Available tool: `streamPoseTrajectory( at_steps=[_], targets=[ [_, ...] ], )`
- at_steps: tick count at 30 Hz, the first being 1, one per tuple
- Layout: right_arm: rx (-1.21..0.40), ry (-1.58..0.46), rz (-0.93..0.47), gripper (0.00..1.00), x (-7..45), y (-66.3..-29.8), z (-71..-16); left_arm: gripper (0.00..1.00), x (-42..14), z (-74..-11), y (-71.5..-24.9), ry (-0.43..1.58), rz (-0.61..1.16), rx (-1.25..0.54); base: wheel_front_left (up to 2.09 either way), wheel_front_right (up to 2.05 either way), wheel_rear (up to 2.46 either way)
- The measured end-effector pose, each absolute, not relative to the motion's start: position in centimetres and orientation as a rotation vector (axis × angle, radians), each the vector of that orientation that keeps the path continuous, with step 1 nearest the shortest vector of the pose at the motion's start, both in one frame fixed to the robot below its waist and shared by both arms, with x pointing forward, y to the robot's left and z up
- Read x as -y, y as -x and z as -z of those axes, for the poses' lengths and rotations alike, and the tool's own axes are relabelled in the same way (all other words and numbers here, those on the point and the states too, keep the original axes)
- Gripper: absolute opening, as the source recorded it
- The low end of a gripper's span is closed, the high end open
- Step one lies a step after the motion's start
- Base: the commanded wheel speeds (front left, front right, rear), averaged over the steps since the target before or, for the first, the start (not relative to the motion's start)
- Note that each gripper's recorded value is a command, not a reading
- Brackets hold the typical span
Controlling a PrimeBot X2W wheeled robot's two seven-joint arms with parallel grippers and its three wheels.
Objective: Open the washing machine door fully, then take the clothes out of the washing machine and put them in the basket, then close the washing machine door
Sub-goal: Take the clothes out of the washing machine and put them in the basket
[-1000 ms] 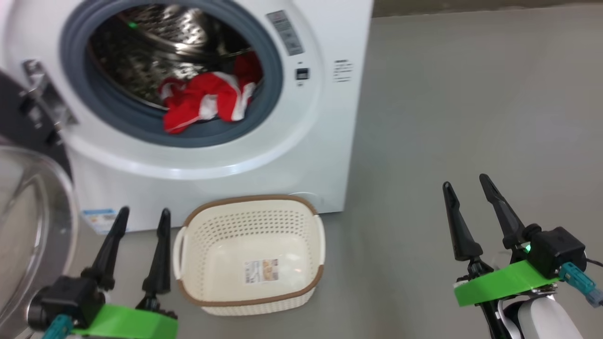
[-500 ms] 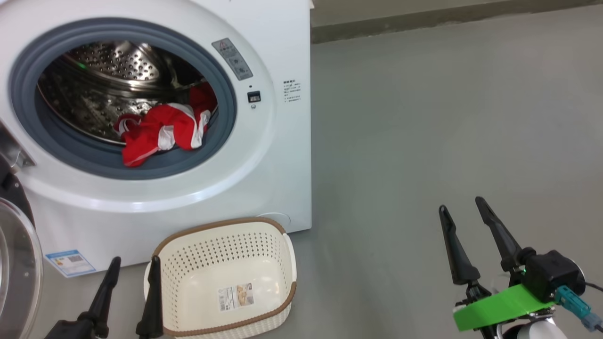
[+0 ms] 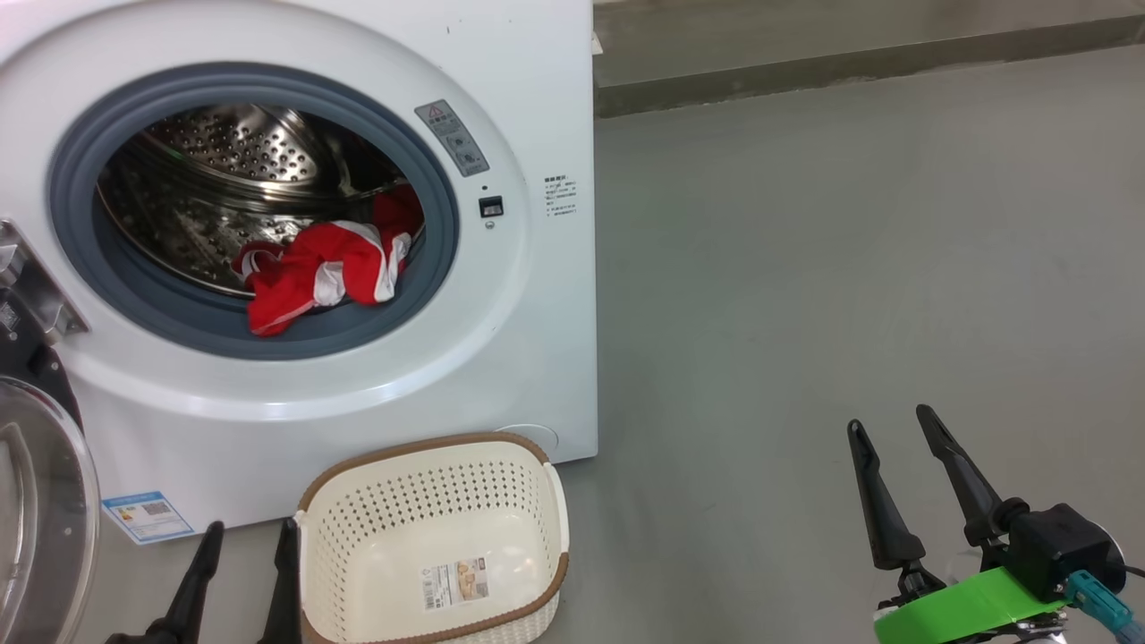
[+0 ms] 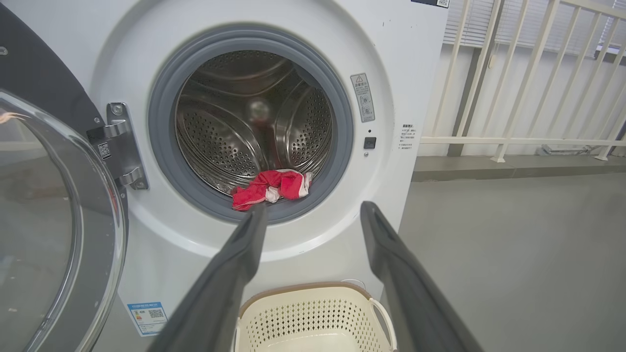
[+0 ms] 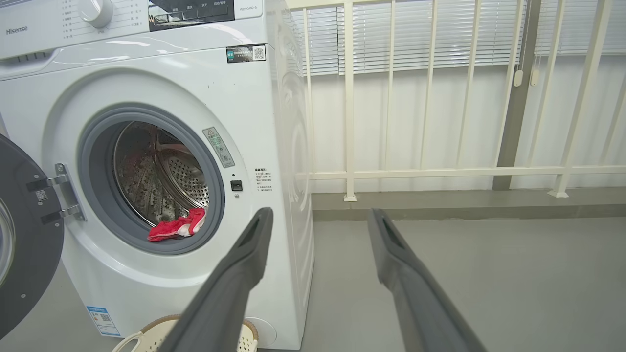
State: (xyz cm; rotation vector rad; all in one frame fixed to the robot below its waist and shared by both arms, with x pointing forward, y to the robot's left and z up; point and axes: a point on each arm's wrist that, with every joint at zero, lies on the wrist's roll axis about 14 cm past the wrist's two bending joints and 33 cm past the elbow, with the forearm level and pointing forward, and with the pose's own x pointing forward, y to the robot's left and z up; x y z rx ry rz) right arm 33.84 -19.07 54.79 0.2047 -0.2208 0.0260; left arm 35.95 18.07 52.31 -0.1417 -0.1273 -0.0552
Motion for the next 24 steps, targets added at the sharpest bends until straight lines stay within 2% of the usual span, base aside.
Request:
streamPoseTrajectory(
  at_steps=[16,24],
  targets=[
    [0.196,-0.205,-0.029,1.00,18.9,-33.7,-54.0,1.00,-18.7,-51.0,-36.0,0.122,0.049,0.086,0.02,-0.02,0.00],
    [0.184,-0.214,-0.041,1.00,18.4,-33.8,-53.7,1.00,-19.1,-50.7,-36.1,0.116,0.029,0.079,0.90,-0.90,0.00]
  ],
)
